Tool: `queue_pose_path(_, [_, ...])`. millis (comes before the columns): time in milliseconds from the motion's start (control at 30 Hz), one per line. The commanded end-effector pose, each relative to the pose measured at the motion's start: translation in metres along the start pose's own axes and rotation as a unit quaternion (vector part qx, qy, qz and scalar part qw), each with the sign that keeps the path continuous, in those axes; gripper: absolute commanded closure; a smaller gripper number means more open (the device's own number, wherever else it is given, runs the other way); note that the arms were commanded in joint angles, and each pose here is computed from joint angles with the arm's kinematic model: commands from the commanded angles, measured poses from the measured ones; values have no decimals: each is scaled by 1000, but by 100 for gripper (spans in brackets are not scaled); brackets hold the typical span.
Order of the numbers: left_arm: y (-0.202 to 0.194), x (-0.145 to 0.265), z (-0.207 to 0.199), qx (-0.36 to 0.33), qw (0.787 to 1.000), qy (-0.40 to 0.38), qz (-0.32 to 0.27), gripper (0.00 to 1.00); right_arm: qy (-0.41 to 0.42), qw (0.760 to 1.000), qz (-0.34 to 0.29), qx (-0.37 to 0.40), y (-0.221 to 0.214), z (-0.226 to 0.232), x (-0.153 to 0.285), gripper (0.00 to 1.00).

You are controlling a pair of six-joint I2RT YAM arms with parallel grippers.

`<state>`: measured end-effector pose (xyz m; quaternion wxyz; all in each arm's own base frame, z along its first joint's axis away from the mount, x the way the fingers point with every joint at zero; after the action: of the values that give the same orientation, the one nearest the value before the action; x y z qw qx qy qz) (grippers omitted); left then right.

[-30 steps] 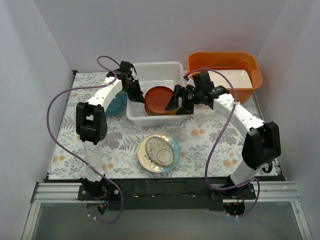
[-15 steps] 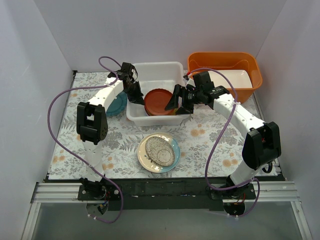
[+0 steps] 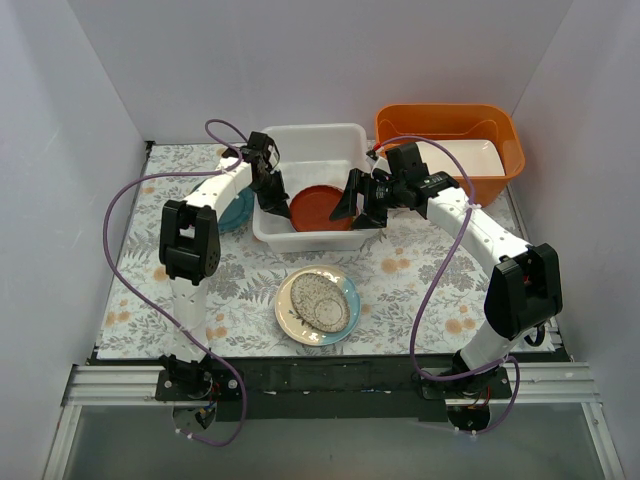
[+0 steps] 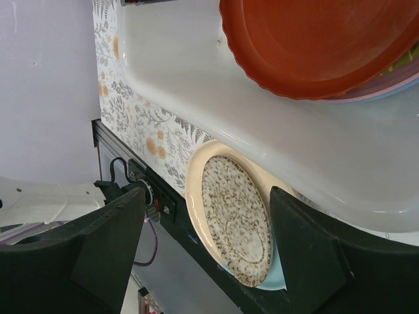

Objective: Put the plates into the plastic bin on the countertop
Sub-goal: Place the plate in the plastic bin.

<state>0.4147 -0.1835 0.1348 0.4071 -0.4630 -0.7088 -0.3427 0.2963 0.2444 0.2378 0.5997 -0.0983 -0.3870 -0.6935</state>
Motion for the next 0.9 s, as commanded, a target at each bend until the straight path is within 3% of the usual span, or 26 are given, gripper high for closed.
queue_pose_path(0, [3,13,-7,-16,1000,1,-16,100,13,999,-20,23,2,11,11,17])
queue_pose_path(300, [8,14,-7,-19,999,15,-22,95,13,999,-19,23,2,10,10,17])
queue_pose_path(533, [11,17,-8,-25,999,23,-31,85,14,999,-19,24,2,10,10,17])
queue_pose_path(667, [13,19,-10,-30,999,20,-33,72,14,999,-19,24,1,10,10,17])
queue_pose_path(767, [14,24,-16,-38,998,13,-39,45,14,999,-19,25,2,10,10,17])
queue_pose_path(800, [14,25,-18,-40,998,11,-39,30,13,999,-19,24,1,10,10,17])
queue_pose_path(867, [15,29,-22,-44,998,4,-43,17,16,999,-19,25,2,11,11,16])
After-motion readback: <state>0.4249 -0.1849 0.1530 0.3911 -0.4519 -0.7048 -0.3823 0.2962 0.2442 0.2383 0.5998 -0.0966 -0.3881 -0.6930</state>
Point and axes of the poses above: each gripper's point midway between its finger pads, its own x axis back along the fingers, its own z axis along the line the jaws close on, y = z × x, the point moved 6 cm from there along x, back along the fingers, and after that the axes turned 8 degrees about x, right-handed, at the moved point
